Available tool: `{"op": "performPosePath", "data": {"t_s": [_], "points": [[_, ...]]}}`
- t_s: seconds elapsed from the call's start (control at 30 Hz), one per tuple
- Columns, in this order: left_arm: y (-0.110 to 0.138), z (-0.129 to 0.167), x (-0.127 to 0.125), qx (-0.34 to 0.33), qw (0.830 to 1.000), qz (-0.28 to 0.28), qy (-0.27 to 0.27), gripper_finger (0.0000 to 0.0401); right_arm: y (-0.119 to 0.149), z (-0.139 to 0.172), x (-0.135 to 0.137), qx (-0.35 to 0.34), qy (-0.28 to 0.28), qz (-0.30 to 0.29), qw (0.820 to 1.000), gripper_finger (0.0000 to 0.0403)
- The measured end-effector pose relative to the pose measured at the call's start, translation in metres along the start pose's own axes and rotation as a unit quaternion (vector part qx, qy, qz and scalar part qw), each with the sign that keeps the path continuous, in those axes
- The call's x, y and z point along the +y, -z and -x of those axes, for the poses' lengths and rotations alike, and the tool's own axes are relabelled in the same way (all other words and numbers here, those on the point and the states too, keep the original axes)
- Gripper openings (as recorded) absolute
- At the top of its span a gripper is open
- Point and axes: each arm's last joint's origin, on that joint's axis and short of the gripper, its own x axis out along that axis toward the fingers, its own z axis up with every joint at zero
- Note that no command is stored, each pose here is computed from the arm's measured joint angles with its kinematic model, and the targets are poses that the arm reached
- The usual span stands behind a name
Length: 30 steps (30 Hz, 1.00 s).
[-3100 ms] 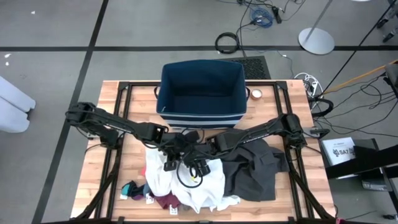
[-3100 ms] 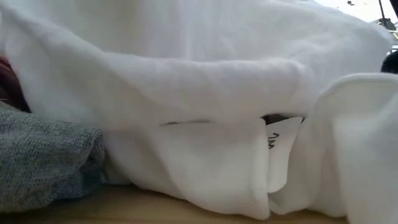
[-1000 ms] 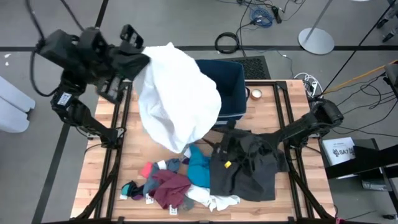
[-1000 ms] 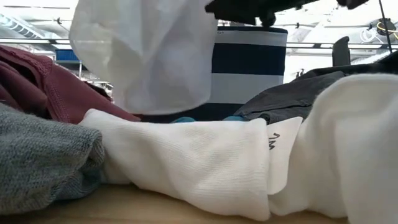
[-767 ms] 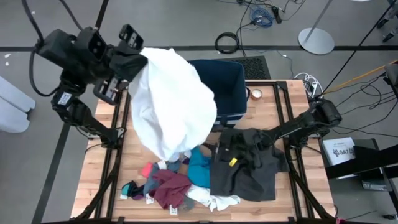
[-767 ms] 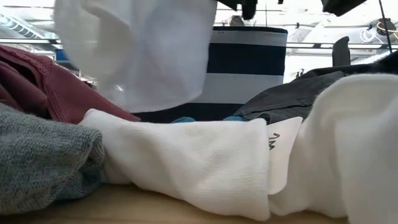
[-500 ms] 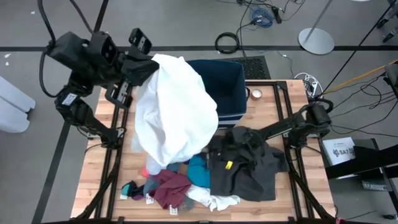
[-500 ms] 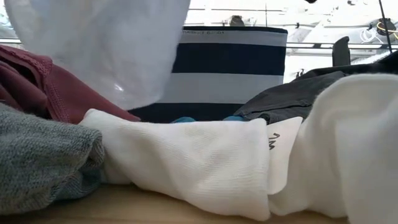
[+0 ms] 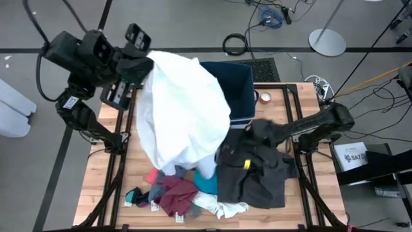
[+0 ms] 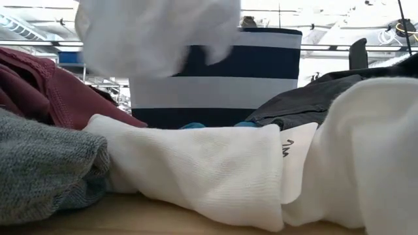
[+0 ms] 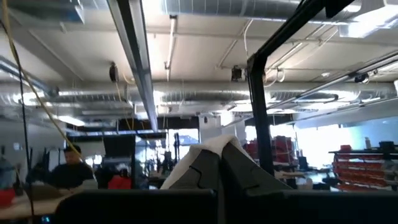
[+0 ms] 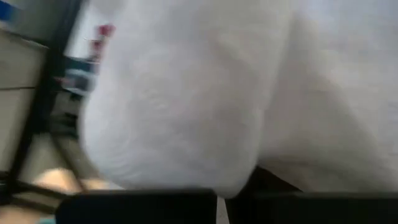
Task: Sort clothes
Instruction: Put the white shirt into the blue bin
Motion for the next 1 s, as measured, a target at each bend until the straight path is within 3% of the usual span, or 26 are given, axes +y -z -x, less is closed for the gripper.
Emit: {"op": "performPosePath", "data": {"t_s": [0.13, 0.3, 0.5, 0.6, 0.8, 1.0], "points": [[-0.008, 0.001, 0.004, -0.04, 0.997, -0.067, -0.013, 0.0, -0.018, 0.013, -0.042, -0.011, 0.081, 0.045, 0.996, 0.0], [-0.013, 0.0, 0.017, -0.084, 0.985, -0.138, -0.053, 0.0, -0.037, 0.026, -0.1, -0.093, 0.189, 0.08, 0.974, 0.0], [-0.011, -0.001, 0.044, -0.119, 0.97, -0.189, -0.101, 0.0, -0.053, 0.027, -0.163, -0.157, 0.243, 0.132, 0.948, 0.0], [-0.006, 0.0, 0.06, -0.112, 0.963, -0.211, -0.125, 0.0, -0.058, 0.015, -0.191, -0.162, 0.245, 0.143, 0.945, 0.0], [-0.008, 0.011, 0.089, -0.1, 0.95, -0.243, -0.171, 0.0, -0.061, -0.017, -0.245, -0.107, 0.251, 0.172, 0.947, 0.0], [-0.013, 0.025, 0.11, -0.08, 0.947, -0.254, -0.182, 0.0, -0.043, -0.037, -0.29, 0.014, 0.241, 0.162, 0.957, 0.0]]}}
